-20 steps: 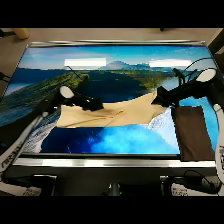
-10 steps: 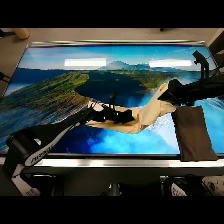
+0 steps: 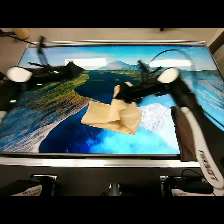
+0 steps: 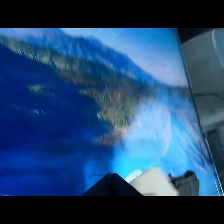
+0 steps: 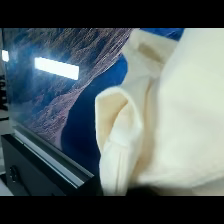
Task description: Fold the shirts.
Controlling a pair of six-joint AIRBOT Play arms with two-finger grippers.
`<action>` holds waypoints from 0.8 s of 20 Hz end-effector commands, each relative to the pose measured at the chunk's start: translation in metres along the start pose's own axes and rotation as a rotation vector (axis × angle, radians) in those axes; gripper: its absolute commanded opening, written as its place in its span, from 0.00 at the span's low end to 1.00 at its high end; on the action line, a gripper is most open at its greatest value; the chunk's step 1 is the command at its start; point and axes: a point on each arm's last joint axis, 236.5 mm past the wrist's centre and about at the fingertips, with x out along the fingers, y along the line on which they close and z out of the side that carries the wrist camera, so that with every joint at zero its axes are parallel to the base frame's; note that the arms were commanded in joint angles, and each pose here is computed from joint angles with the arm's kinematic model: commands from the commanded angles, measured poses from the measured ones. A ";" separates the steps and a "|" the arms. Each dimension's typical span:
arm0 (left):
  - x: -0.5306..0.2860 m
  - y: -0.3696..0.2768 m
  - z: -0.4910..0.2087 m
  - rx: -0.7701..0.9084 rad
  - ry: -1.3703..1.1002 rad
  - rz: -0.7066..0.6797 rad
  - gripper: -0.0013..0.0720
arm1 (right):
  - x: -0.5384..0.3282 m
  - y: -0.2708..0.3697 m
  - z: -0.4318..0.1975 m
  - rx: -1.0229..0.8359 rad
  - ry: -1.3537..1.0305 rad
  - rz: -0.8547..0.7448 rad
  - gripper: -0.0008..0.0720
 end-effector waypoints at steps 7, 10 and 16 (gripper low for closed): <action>-0.139 -0.012 0.029 0.233 -0.105 0.178 0.04 | 0.033 -0.068 -0.015 0.043 0.231 -0.071 0.89; -0.137 0.004 0.018 0.244 -0.056 0.224 0.04 | -0.079 -0.188 -0.027 0.123 0.280 -0.549 0.89; -0.130 0.005 0.014 0.232 -0.038 0.218 0.04 | -0.004 -0.200 -0.069 0.358 0.212 -0.279 0.89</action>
